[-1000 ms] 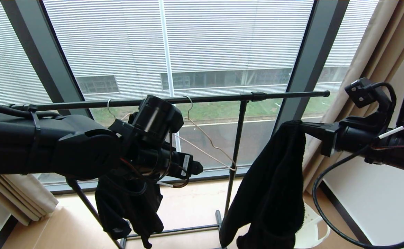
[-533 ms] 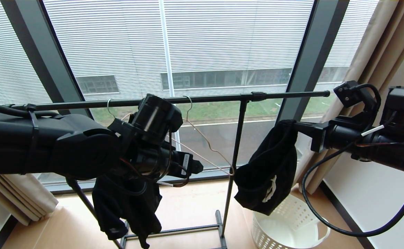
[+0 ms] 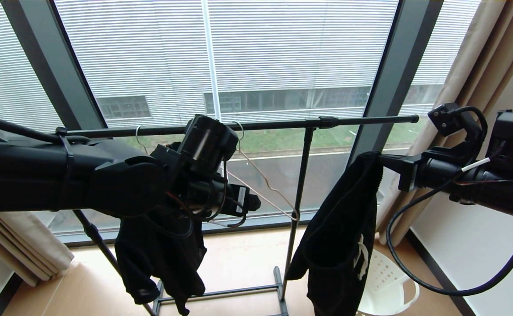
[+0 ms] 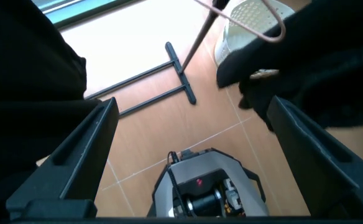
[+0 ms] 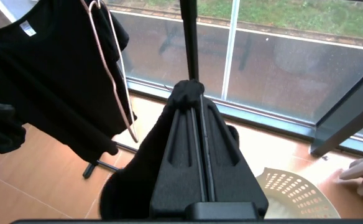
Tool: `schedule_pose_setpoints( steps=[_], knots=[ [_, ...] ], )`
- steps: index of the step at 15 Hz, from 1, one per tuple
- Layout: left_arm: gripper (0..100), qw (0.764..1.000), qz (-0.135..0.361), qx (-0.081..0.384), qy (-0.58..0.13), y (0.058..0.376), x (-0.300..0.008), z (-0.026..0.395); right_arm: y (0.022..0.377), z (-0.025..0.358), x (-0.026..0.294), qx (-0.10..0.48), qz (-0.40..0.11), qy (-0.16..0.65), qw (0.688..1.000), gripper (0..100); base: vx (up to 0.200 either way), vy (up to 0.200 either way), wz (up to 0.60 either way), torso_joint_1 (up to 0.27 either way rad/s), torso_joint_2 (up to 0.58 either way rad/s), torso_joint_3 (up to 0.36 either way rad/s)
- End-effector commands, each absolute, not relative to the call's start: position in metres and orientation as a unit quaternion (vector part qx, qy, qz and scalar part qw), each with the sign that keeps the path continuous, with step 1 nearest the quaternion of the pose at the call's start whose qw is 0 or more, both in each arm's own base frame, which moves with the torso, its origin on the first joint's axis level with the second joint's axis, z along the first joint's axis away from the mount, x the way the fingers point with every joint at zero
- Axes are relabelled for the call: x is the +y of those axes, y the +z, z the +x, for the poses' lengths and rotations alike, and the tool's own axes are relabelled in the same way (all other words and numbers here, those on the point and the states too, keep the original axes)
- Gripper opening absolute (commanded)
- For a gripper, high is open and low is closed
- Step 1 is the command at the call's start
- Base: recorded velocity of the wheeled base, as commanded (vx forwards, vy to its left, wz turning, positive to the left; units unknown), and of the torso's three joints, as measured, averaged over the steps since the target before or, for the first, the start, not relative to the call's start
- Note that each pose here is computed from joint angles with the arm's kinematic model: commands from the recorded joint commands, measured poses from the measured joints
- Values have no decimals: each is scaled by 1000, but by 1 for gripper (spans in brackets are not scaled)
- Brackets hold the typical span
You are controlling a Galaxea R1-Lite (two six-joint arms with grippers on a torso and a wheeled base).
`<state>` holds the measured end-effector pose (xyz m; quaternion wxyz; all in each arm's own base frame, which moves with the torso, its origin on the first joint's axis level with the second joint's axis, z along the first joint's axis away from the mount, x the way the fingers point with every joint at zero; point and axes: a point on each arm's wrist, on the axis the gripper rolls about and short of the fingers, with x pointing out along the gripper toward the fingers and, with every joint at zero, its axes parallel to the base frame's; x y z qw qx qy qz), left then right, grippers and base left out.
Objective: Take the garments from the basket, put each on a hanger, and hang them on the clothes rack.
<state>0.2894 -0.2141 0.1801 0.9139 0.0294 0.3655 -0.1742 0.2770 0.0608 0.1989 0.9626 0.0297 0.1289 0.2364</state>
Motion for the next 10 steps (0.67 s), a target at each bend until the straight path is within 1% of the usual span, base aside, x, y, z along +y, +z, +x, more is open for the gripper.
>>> schedule_pose_setpoints(
  steps=[1, 5, 6, 10],
  knots=[
    [100, 914, 27, 365, -174, 174, -225, 302, 200, 276, 60, 127, 30, 236, 963, 0, 0, 0, 0, 0, 0, 0],
    [100, 915, 17, 365, -171, 167, -236, 317, 204, 273, 53, 117, 18, 227, 967, 0, 0, 0, 0, 0, 0, 0],
    [100, 914, 19, 367, -171, 161, -242, 323, 205, 271, 50, 112, 9, 225, 968, 0, 0, 0, 0, 0, 0, 0],
    [100, 918, 13, 366, -154, 144, -257, 346, 207, 269, 50, 108, 7, 227, 968, 0, 0, 0, 0, 0, 0, 0]
  ],
)
